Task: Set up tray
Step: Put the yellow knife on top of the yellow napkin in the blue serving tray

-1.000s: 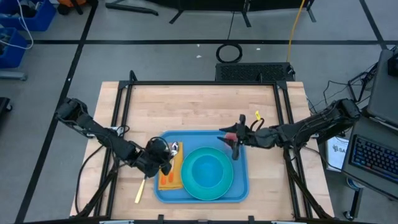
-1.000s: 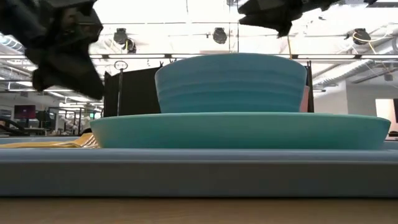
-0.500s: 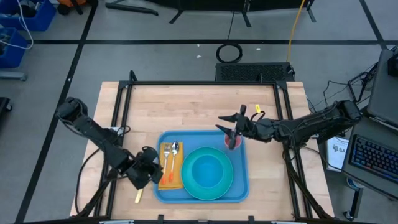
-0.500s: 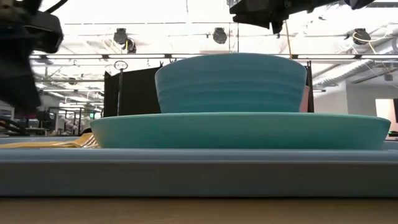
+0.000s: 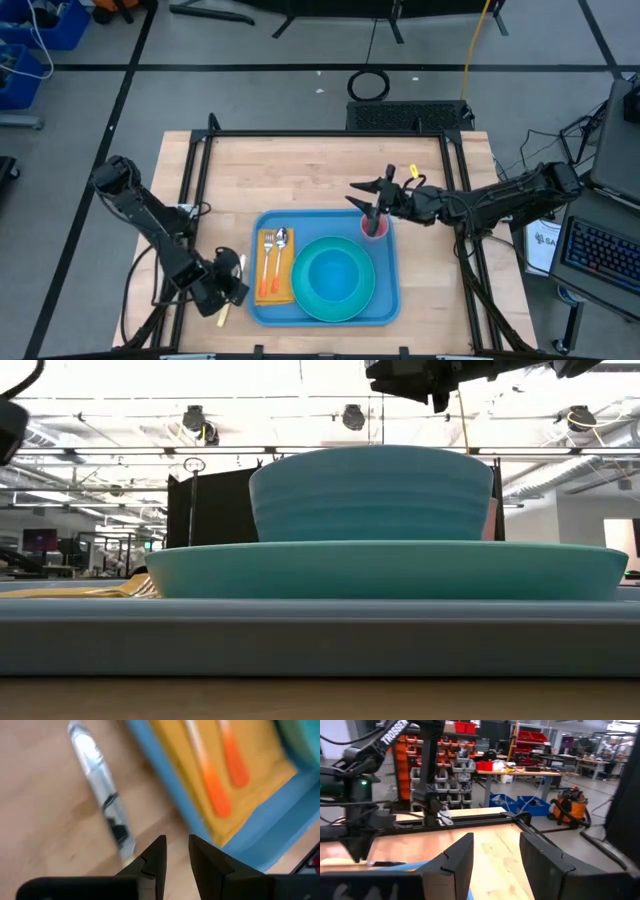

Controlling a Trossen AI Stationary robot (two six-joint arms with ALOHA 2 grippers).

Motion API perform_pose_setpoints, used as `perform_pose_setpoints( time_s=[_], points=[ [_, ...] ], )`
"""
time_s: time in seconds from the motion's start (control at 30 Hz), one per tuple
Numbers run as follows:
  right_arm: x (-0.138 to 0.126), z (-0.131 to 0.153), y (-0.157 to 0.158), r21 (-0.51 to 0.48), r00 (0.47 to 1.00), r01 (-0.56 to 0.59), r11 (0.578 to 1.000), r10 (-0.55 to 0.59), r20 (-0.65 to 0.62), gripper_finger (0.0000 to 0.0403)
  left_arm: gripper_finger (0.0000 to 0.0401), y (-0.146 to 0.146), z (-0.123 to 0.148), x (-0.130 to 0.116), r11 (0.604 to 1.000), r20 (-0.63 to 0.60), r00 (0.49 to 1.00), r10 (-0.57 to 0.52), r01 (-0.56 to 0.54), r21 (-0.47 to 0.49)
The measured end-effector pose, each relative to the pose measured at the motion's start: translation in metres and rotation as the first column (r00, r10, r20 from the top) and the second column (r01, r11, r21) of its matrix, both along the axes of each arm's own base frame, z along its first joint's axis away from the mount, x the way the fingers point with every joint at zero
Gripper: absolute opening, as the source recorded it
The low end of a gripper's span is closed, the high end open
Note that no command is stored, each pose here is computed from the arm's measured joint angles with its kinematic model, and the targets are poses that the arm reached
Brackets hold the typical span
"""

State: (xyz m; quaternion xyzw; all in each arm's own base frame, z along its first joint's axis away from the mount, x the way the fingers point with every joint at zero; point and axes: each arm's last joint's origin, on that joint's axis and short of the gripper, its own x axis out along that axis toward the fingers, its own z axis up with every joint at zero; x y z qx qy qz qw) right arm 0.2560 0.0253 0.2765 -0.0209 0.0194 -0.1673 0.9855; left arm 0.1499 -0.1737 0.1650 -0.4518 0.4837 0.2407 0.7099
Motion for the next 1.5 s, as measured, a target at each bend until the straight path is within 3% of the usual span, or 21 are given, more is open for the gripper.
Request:
perform_pose_setpoints(
  time_s=[0.3, 0.83, 1.2, 1.5],
  points=[
    [0.001, 0.002, -0.004, 0.004, 0.999, -0.028, 1.0, 0.028, 0.021, 0.0153, 0.0085, -0.006, -0.002, -0.014, 0.995, -0.137, 0.989, 0.051, -0.062, -0.082],
    [0.001, 0.002, -0.004, 0.005, 0.999, -0.027, 1.0, 0.027, 0.021, 0.0153, 0.0087, -0.013, -0.003, -0.022, 0.988, -0.179, 0.982, 0.065, -0.088, -0.124],
    [0.001, 0.002, -0.004, 0.007, 0.999, -0.027, 1.0, 0.027, 0.021, 0.0153, 0.0174, -0.021, -0.019, -0.019, 0.99, -0.241, 0.969, 0.048, -0.078, -0.117],
    [0.001, 0.002, -0.004, 0.015, 0.999, -0.027, 1.0, 0.027, 0.023, 0.0153, 0.0186, -0.025, -0.025, -0.016, 0.991, -0.225, 0.973, 0.054, -0.08, -0.108]
  ],
)
